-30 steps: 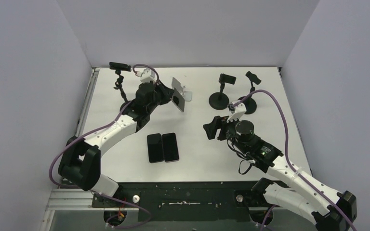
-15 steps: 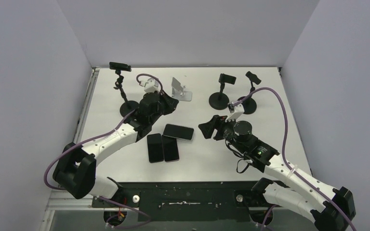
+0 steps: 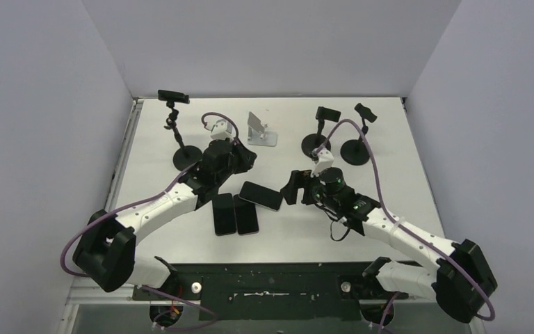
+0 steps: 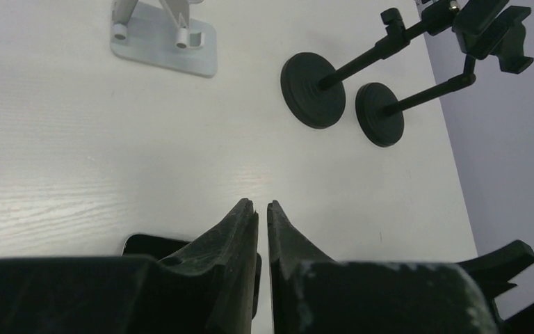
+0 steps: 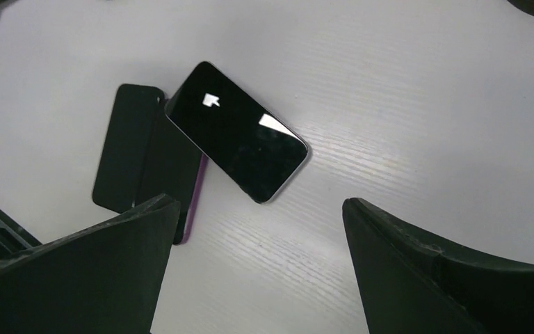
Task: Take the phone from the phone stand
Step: Adjust the phone at the center of the board.
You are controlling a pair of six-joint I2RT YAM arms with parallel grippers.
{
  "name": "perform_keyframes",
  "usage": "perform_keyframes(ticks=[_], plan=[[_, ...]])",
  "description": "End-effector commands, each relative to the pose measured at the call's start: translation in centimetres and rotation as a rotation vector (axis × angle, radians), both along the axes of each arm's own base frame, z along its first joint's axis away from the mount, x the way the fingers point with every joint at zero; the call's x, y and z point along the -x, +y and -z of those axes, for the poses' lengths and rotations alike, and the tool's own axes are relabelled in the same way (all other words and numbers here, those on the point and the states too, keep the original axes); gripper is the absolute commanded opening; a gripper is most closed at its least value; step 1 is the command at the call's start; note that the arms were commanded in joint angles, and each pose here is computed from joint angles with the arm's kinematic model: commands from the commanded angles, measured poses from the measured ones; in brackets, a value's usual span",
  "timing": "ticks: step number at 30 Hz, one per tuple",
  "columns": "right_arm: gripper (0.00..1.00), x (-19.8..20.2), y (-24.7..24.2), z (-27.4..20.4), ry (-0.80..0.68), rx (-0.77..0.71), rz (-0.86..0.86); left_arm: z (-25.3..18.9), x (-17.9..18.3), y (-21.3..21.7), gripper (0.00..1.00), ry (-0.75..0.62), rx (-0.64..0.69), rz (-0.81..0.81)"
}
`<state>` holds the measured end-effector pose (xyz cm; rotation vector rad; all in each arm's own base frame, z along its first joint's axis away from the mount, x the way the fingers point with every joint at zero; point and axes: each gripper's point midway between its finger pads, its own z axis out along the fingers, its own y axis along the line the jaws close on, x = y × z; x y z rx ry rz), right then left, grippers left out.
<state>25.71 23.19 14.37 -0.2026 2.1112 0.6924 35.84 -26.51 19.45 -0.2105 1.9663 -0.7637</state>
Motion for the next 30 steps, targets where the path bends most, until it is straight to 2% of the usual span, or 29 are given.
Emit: perform_keyframes(ticks=[1,4,9,13,15,19,24,30], plan=[[0.94,-1.5,1.7,0.3,-0.052,0.09,-0.124,0.2,2.0,2.5,0.15,0.0,-0.072,-0.024],[1.0,-2.2,3.0,1.9,-0.05,0.164,-0.205,0.9,3.5,4.5,0.27,0.008,-0.122,-0.04],[1.0,-3.3,4.9,4.6,-0.066,0.303,-0.293,0.6,6.0,7.1,0.47,-0.027,-0.178,-0.022],[1.0,-4.1,6.6,5.4,-0.114,0.396,-0.359,0.5,7.4,8.9,0.7,-0.055,-0.212,-0.023],[1.0,-4.1,7.0,6.2,-0.108,0.452,-0.393,0.7,8.0,9.7,0.77,-0.064,-0.23,-0.029],[1.0,-4.5,7.7,8.1,-0.081,0.513,-0.444,0.4,8.6,10.5,0.8,-0.092,-0.248,-0.022],[1.0,-4.1,8.6,9.6,-0.065,0.54,-0.529,0.0,9.1,10.9,0.8,-0.11,-0.251,-0.021],[1.0,-4.1,8.3,11.5,-0.029,0.578,-0.546,-0.5,9.2,11.0,0.8,-0.122,-0.249,-0.017]])
